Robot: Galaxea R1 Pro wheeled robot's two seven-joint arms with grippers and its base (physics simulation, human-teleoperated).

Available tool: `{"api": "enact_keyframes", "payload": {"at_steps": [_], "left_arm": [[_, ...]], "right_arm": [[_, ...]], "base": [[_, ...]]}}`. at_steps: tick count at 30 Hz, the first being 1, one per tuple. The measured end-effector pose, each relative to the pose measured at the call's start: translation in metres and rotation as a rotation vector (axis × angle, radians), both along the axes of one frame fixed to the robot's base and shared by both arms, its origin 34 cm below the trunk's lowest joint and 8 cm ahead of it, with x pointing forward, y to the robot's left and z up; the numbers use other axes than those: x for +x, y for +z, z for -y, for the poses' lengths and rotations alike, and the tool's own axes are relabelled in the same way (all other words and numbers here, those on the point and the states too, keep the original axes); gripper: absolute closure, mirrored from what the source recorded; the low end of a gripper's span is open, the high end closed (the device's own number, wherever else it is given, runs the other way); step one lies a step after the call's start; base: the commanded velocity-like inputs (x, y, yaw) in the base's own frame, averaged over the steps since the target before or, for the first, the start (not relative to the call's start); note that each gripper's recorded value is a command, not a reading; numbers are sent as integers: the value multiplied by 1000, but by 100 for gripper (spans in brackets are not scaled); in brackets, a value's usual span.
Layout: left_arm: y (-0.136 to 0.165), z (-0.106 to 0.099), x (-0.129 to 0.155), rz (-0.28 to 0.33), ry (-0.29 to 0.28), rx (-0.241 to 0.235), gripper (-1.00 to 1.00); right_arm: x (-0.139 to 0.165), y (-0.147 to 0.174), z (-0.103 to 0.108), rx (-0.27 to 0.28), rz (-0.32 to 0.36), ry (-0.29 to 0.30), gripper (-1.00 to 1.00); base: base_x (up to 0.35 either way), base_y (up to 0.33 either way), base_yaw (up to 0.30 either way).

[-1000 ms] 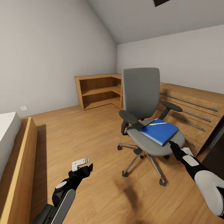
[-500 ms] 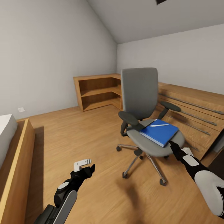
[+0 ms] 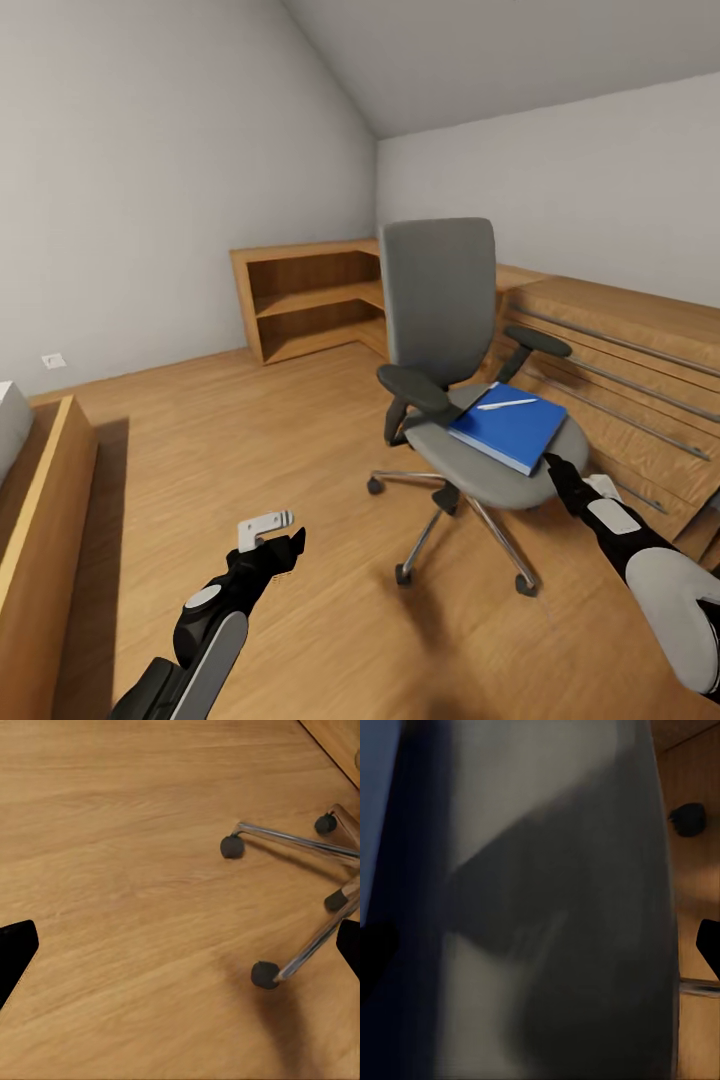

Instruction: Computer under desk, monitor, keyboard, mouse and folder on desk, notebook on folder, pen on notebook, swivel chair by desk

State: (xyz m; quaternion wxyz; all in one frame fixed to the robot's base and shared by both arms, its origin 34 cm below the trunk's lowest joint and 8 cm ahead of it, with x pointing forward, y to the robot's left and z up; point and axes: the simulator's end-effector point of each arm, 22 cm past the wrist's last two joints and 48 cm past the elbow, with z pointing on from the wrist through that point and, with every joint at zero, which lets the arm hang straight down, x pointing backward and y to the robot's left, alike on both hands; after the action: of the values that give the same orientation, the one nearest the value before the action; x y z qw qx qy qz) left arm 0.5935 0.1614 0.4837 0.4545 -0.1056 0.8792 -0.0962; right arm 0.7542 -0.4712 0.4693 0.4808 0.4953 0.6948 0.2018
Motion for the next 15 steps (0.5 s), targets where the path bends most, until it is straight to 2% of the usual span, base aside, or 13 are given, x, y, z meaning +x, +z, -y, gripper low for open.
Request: {"api": "enact_keyframes", "payload": {"at_steps": [4,6,12,15], "left_arm": [[0,0,0,0,0,0,-100],[0,0,0,-1,0,-1,-100],[0,0,0,0,-1,0,-100],[-1,0,0,-2,-1,-1,-100]], "right_arm": [[-2,0,7,-5,-3,-7,-100],[-3,0,9,-8,-3,-9,-100],[1,0,-2,-3,1,4,-100],[1,0,-2,-2,2,5,-100]], "base": [[313,117,0],[157,20,0],[182,62,0],[31,6,0]]}}
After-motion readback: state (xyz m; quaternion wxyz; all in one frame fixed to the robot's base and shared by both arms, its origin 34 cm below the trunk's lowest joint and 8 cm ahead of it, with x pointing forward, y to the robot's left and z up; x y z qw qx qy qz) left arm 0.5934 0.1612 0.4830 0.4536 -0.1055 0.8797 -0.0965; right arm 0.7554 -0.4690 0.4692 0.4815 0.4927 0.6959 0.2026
